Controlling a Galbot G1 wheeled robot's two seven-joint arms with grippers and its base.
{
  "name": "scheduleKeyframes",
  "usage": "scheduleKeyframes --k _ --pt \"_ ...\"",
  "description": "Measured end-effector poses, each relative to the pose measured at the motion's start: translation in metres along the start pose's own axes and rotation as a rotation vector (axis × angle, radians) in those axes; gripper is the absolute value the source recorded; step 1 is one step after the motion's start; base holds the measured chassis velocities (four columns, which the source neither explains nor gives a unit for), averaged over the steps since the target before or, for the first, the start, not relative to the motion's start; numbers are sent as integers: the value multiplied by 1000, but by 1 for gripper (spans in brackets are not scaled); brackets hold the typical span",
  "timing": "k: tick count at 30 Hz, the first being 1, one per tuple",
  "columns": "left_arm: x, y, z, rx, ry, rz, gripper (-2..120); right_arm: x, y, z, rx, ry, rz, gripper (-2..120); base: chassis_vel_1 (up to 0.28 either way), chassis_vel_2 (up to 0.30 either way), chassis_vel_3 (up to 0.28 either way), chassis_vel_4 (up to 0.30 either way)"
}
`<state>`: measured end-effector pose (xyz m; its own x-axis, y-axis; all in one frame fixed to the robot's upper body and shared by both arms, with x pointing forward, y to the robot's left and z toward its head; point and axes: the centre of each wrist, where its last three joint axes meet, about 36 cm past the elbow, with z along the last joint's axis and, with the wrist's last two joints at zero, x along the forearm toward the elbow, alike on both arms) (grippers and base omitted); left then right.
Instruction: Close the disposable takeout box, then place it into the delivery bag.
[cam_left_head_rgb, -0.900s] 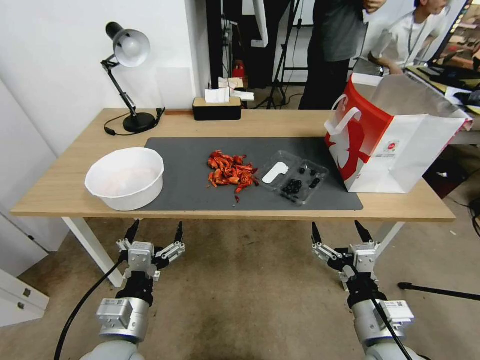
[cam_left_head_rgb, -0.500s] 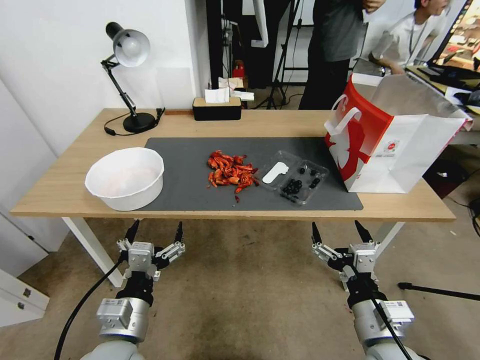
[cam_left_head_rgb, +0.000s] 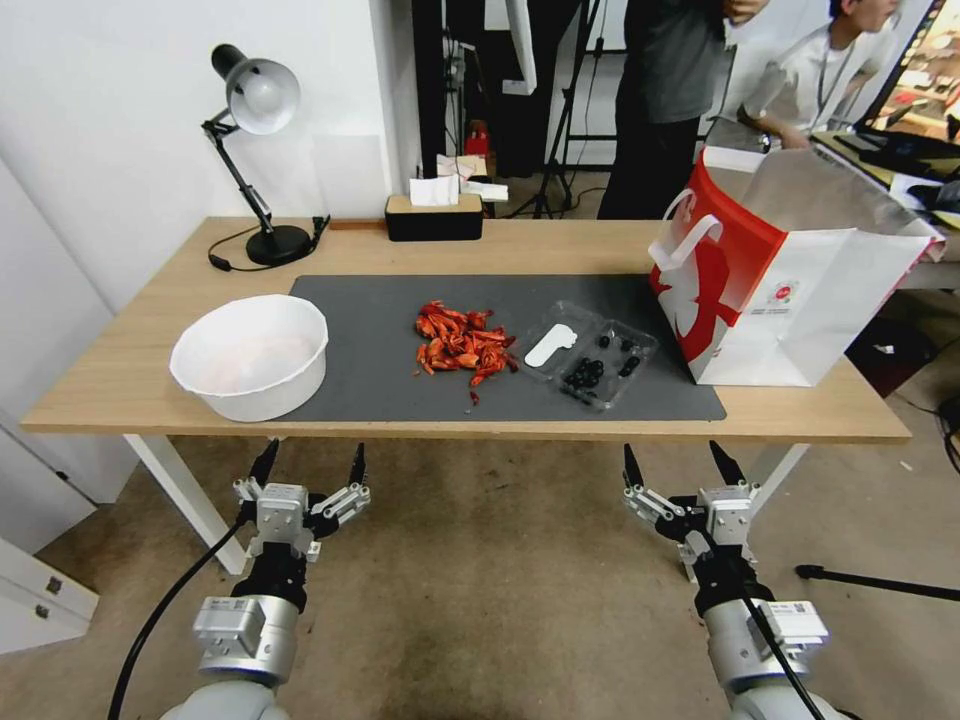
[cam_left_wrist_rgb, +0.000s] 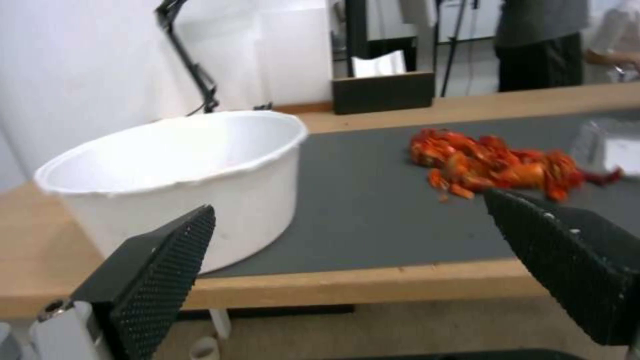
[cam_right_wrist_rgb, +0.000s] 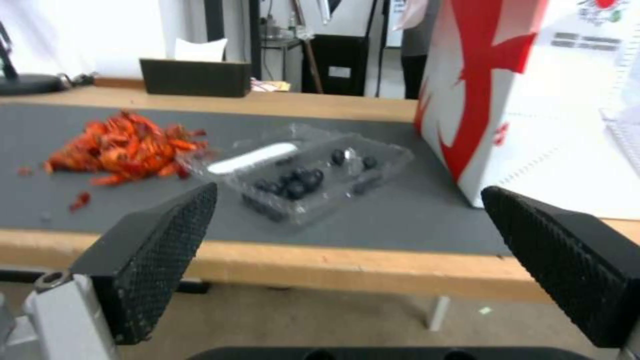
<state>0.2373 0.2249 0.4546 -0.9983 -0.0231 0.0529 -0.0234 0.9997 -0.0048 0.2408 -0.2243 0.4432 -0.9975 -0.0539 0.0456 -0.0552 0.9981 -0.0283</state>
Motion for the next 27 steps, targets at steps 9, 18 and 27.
scheduleKeyframes --k 9,18,27 --pt "-9 1 -41 137 96 -54 100 -34 -5 -35 -92 92 -115 100 0 0 0 0" --pt "-7 -13 -26 148 162 -16 100 -54 -30 -35 -51 75 -38 100 0 0 0 0" --pt "-5 -14 -23 147 160 -1 100 -53 -31 -30 -38 74 -11 100 0 0 0 0"
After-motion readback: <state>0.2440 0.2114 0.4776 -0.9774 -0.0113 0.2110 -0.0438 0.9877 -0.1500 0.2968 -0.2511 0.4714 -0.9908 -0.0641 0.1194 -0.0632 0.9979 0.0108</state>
